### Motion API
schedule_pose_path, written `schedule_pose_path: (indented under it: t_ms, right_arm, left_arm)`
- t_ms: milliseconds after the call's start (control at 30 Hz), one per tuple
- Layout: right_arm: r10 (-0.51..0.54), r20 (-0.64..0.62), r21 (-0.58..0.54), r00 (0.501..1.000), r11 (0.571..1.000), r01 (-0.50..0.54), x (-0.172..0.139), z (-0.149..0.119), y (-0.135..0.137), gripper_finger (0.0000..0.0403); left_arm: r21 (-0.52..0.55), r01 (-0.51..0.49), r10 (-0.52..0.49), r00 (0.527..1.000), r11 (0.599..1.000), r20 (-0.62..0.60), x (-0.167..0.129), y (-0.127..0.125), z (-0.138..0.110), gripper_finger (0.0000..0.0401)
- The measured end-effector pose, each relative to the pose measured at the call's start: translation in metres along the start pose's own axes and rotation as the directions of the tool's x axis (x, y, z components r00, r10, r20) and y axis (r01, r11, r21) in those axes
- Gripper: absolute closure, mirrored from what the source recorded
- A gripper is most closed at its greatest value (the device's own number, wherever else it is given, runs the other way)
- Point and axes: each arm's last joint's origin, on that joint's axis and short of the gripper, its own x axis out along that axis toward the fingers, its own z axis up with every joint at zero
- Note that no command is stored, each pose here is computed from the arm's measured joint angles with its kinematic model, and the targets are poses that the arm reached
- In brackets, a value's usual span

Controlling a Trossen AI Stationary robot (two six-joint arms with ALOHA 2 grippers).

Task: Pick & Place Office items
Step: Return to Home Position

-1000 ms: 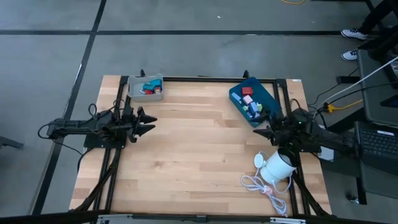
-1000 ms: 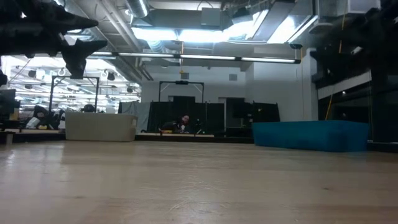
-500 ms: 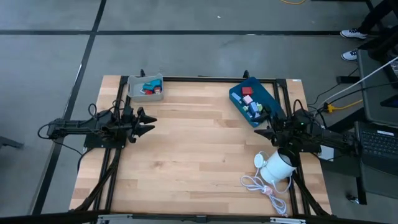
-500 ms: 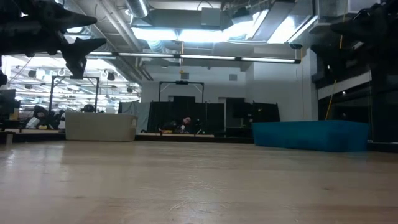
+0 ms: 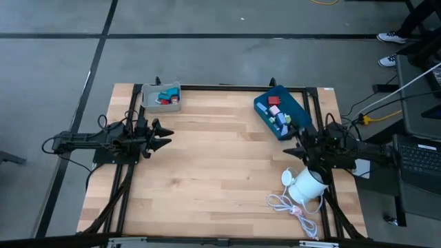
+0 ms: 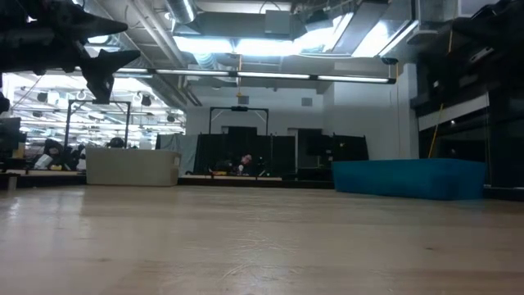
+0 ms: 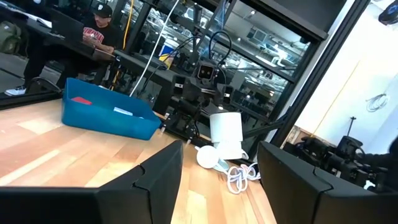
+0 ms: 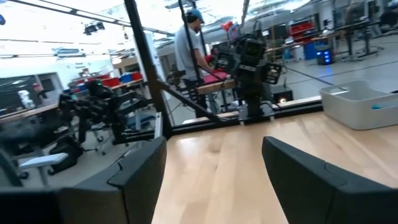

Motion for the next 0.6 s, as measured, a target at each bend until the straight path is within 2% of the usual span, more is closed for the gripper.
schedule_pose_path:
  t_ms: [167,600]
  right_arm:
    - [0.031,-0.008,0.004,0.999,0.999,-0.031,0.0008,-0.0009,0.0029,0.0132]
    - [0.033,-0.009,0.005,0.999,0.999,-0.033,0.0008,-0.0009,0.0029,0.0132]
  left_arm:
    - [0.000,0.000,0.000,1.000,1.000,0.000,0.0000,0.0000,0.0000,0.0199]
    - [0.000,-0.001,0.001,1.000,1.000,0.001,0.0000,0.0000,0.0000,0.0200]
